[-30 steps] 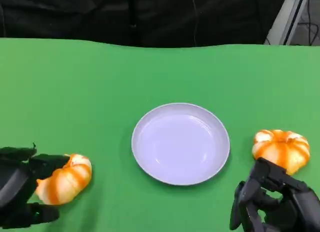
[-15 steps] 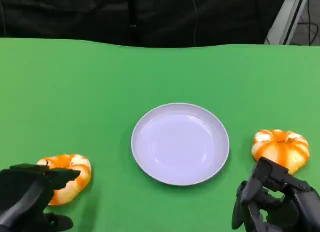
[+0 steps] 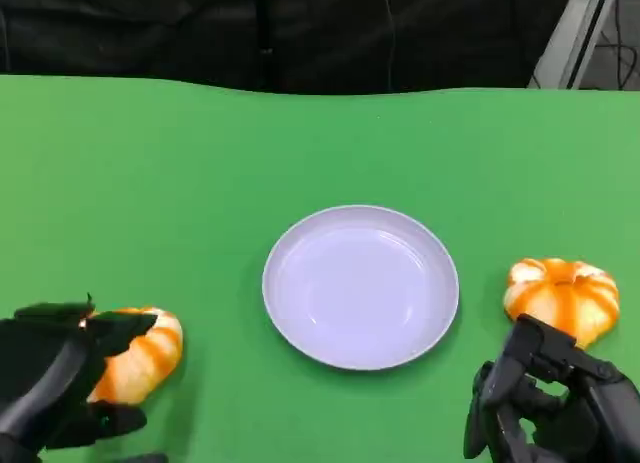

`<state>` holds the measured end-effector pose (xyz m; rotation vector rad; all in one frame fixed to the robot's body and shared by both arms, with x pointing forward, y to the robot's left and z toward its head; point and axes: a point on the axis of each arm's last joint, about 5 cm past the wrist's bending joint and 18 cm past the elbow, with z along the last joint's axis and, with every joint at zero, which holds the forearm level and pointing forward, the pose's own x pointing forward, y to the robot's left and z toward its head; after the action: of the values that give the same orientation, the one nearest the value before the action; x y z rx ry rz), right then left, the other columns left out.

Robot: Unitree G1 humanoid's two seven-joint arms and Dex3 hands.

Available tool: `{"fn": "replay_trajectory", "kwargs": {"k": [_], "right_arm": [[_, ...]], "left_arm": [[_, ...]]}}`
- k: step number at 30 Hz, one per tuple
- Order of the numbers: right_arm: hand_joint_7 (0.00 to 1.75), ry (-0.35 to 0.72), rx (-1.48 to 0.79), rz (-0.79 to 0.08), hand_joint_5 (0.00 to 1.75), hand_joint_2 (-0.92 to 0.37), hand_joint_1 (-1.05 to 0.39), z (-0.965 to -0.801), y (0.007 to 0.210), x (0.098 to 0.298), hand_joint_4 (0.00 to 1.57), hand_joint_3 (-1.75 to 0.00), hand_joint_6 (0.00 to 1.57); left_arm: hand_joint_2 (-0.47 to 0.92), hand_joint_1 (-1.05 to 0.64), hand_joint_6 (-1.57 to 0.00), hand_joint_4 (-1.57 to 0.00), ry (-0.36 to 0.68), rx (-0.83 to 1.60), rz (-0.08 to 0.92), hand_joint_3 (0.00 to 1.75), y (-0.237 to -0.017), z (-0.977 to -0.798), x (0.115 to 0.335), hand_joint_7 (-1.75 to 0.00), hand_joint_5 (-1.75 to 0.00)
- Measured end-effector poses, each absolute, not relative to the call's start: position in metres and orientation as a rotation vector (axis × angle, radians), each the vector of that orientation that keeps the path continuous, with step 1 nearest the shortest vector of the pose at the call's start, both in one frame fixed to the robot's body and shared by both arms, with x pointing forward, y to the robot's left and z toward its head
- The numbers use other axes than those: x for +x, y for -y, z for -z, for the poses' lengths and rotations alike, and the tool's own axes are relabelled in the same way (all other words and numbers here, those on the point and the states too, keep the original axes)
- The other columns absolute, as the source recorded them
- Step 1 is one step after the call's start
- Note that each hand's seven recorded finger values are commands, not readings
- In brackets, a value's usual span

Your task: Grasp the bread from the table and place it into the plate.

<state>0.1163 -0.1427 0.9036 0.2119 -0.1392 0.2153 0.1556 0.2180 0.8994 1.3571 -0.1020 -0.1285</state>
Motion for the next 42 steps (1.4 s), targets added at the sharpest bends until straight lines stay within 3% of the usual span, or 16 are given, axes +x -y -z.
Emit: {"fn": "replay_trajectory", "kwargs": {"k": [8, 14, 24, 42], "right_arm": [[1.68, 0.149, 0.208, -0.219, 1.75, -0.56, -0.13, -0.903, 0.144, 0.116, 0.83, -1.20, 0.66], [1.68, 0.149, 0.208, -0.218, 1.75, -0.56, -0.13, -0.903, 0.144, 0.116, 0.83, -1.21, 0.66], [1.69, 0.137, 0.207, -0.214, 1.75, -0.56, -0.14, -0.900, 0.144, 0.118, 0.84, -1.22, 0.67], [1.70, 0.138, 0.209, -0.209, 1.75, -0.55, -0.14, -0.894, 0.143, 0.121, 0.83, -1.21, 0.66]], "left_arm": [[0.92, -0.77, -0.51, -0.29, 0.060, 1.347, 0.093, 0.11, -0.209, -0.888, 0.160, 0.00, 0.00], [0.92, -0.78, -0.52, -0.32, -0.007, 1.339, 0.119, 0.10, -0.207, -0.872, 0.163, -0.01, -0.01], [0.92, -0.79, -0.56, -0.37, -0.030, 1.311, 0.114, 0.09, -0.208, -0.852, 0.166, -0.02, -0.03], [0.92, -0.77, -0.56, -0.41, -0.020, 1.293, 0.104, 0.13, -0.207, -0.847, 0.180, -0.01, -0.03]]}}
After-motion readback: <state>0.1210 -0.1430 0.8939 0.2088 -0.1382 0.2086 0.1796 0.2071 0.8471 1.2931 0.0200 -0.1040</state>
